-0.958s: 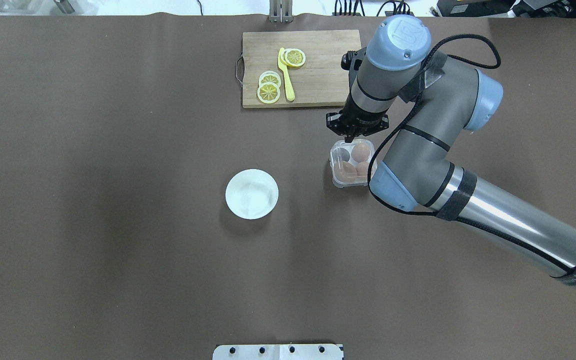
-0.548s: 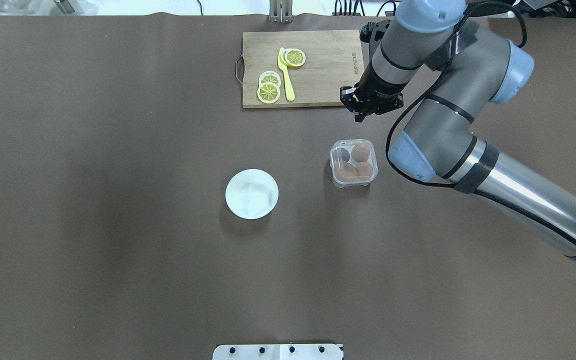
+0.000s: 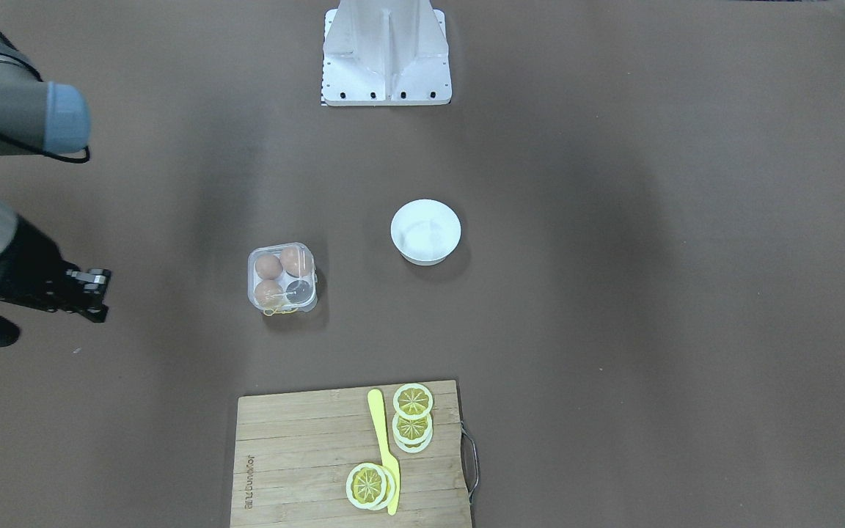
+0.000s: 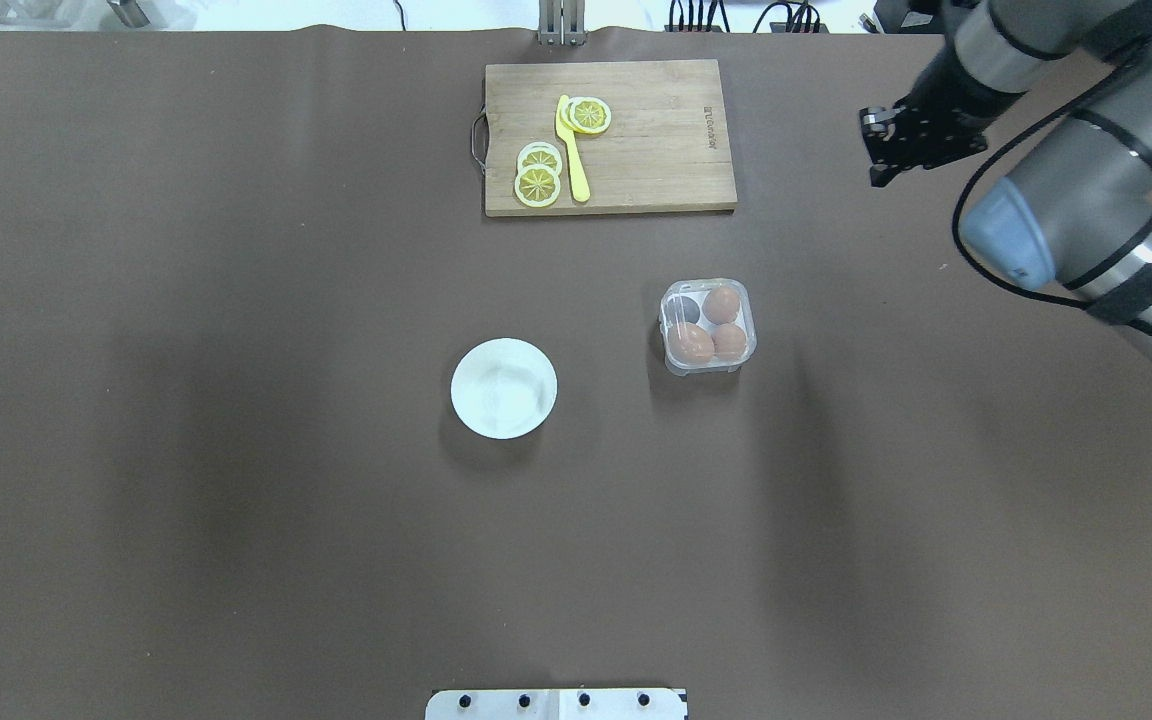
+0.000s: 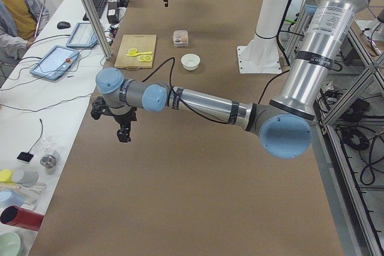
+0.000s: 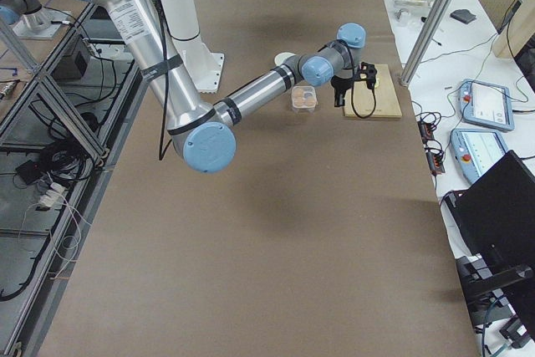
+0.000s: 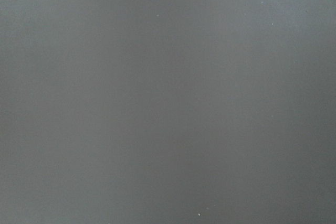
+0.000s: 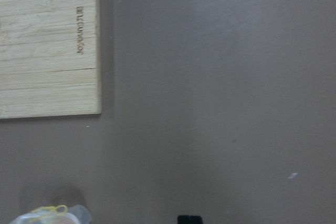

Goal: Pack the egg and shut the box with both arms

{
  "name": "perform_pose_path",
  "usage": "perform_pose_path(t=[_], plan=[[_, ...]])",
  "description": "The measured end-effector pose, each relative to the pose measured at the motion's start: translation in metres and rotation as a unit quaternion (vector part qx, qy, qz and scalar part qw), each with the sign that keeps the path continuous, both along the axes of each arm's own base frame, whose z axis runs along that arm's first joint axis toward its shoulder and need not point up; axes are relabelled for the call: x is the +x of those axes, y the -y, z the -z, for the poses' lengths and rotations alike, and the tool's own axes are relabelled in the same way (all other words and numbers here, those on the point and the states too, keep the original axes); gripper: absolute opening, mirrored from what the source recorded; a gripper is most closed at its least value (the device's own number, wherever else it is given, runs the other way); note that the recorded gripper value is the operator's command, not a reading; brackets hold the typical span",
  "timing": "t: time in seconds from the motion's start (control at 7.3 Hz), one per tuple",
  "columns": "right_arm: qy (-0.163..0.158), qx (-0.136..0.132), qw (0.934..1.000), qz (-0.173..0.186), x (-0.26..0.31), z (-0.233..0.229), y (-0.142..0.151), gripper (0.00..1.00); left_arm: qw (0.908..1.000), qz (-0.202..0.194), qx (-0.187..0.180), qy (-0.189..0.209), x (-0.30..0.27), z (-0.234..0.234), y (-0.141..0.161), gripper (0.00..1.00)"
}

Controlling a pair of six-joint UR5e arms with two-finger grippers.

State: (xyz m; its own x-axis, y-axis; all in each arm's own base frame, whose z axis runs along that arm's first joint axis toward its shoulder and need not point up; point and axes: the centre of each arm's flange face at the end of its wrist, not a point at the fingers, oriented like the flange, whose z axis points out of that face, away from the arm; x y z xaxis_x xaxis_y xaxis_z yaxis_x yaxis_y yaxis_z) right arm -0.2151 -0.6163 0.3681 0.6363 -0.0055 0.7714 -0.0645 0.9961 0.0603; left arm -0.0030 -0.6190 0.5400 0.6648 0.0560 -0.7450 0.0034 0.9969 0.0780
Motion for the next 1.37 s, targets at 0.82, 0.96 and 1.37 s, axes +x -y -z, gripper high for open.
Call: perform_pose_path(t=[0.82, 0.96, 1.37], plan=[[-0.07, 0.002, 0.9947, 0.075, 0.205, -0.193, -0.053, 0.0, 0.998, -0.024, 0.051, 0.027, -0.048, -0.031, -0.035, 0.98], [-0.076, -0.011, 0.9941, 0.077, 0.212, -0.213, -0.067, 0.0, 0.9973, -0.026, 0.05, 0.047, -0.054, -0.053, -0.06, 0.98], [-0.078, -0.024, 0.9937, 0.077, 0.217, -0.232, -0.084, 1.0, 0.997, -0.027, 0.034, 0.064, -0.059, -0.098, -0.114, 0.98]])
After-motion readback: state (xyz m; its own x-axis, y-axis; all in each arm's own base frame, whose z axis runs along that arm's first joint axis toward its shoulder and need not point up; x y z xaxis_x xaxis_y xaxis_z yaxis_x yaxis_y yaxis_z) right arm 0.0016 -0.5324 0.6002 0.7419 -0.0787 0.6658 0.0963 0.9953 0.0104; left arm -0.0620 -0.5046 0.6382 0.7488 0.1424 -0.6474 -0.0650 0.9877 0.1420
